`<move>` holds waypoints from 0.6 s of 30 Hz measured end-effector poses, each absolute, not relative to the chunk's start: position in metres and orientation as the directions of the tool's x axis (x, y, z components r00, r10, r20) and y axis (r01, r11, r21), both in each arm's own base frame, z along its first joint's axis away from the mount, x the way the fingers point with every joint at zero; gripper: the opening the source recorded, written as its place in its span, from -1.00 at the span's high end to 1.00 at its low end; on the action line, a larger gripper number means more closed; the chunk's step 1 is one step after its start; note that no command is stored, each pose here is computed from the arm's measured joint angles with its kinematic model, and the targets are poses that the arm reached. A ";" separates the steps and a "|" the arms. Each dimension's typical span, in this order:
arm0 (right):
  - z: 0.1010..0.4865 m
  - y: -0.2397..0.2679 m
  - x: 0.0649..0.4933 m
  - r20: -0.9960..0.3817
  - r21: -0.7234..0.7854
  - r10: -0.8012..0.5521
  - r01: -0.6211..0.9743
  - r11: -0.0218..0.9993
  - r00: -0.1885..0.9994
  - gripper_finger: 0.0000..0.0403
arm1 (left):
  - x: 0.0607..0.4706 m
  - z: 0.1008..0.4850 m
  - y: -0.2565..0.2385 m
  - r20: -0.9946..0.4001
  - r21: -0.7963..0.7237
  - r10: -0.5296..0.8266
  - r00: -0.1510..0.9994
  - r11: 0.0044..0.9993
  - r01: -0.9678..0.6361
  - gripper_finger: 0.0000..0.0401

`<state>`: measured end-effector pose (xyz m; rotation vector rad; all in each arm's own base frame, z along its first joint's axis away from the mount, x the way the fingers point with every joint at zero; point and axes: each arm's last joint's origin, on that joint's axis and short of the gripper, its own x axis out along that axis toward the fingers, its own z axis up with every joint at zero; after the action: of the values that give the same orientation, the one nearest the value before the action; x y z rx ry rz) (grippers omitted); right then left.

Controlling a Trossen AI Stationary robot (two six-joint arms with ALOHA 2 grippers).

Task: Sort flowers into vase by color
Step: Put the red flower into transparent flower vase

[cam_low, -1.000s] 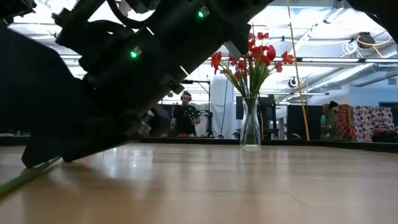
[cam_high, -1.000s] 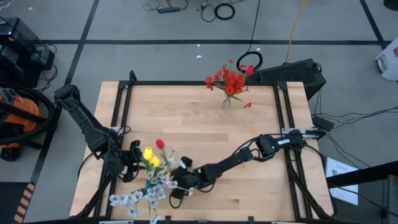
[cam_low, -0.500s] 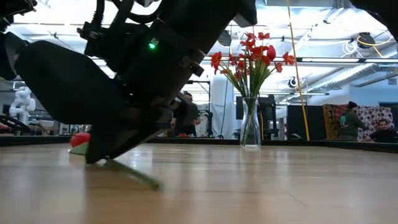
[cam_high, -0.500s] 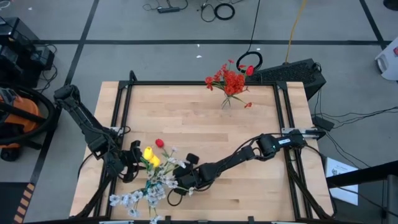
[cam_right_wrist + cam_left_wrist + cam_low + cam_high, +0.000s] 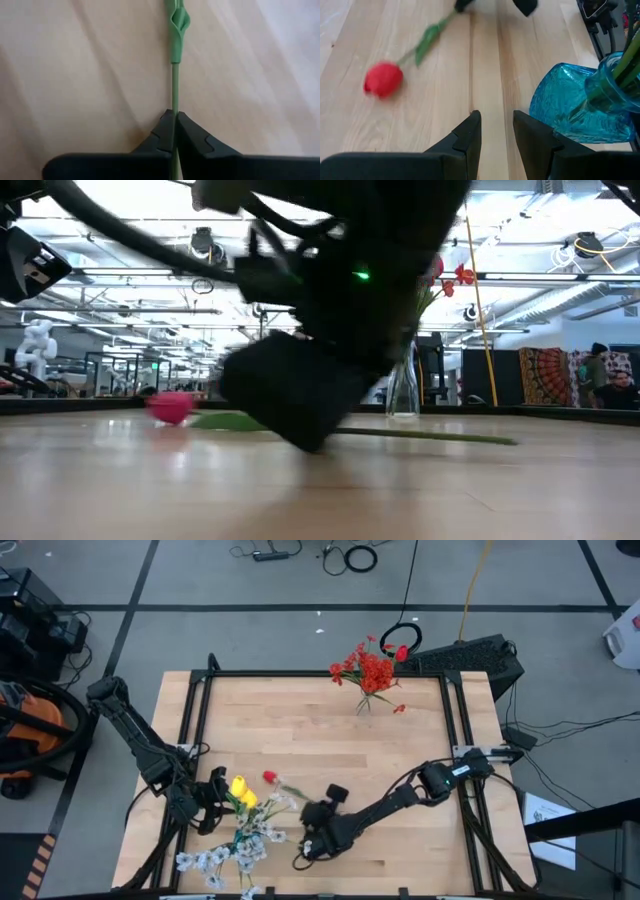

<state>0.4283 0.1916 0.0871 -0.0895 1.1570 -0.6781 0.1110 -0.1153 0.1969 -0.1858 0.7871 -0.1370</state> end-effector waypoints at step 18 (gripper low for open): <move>0.087 0.192 0.340 -0.779 -0.472 -0.614 0.525 0.709 0.129 1.00 | 0.112 0.197 -0.115 -0.682 -0.232 -0.184 0.708 0.972 0.030 0.41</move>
<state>0.3397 0.1919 0.0874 -0.0901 1.1796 -0.8289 0.1115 -0.1154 0.1974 -0.2107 0.7767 -0.1197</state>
